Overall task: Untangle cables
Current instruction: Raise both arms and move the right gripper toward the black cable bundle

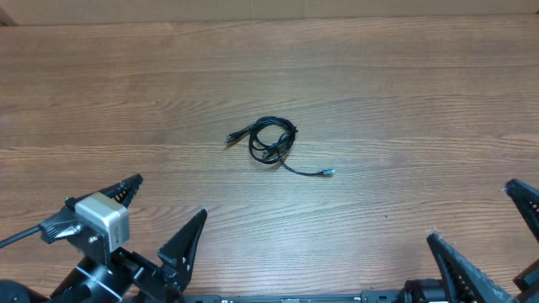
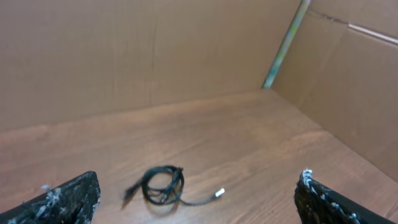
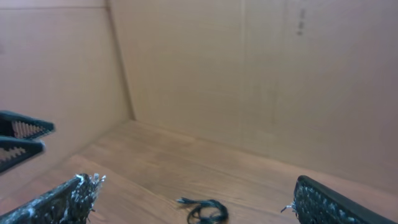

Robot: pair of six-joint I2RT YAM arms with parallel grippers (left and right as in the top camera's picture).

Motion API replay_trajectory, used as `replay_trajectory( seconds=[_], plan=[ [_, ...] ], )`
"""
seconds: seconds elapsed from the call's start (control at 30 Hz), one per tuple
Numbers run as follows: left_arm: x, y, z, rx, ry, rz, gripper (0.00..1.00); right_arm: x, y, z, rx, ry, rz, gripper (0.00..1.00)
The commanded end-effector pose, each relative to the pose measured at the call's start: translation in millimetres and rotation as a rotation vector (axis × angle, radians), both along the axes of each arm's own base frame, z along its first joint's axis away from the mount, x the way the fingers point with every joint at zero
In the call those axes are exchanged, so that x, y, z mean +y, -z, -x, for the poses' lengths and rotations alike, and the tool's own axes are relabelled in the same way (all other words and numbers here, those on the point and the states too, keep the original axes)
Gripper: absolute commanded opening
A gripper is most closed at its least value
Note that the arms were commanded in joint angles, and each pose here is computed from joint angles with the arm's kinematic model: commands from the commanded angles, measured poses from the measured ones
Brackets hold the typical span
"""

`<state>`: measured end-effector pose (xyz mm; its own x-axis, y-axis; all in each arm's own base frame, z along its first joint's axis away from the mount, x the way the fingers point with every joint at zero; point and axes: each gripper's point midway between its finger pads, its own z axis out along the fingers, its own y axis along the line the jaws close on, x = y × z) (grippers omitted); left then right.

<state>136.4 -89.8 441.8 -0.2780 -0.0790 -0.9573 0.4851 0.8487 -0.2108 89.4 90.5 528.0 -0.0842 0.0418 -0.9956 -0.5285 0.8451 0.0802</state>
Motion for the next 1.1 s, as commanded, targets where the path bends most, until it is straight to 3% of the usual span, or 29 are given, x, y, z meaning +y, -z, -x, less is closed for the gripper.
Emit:
replay_trajectory(
  seconds=[0.0,0.27,0.47,0.6,0.73,0.9,1.07],
  plan=[
    [-1.4,6.4,3.3,0.018,0.015,-0.020,1.00,13.8,-8.5,7.9,-0.020,-0.096,-0.019,1.00],
    [-2.2,44.8,-1.1,0.176,0.015,0.000,0.99,18.7,-29.2,12.3,-0.113,-0.133,-0.024,1.00],
    [-14.4,59.5,-0.1,0.254,0.084,0.061,1.00,-4.5,-29.8,-8.0,-0.026,0.031,-0.160,1.00],
    [-9.5,51.8,-7.8,0.206,0.051,0.050,1.00,-8.6,-22.0,-28.0,0.094,0.068,-0.270,1.00],
    [15.8,58.2,-24.1,0.243,-0.133,0.058,1.00,-7.9,1.2,-58.2,0.261,0.090,-0.335,1.00],
    [19.3,69.0,-29.1,0.344,-0.188,0.130,1.00,-6.3,41.6,-102.7,0.479,0.123,-0.329,1.00],
    [23.3,62.1,-33.4,0.331,-0.224,0.166,0.97,-5.2,85.1,-147.0,0.696,0.159,-0.314,1.00]
  ],
)
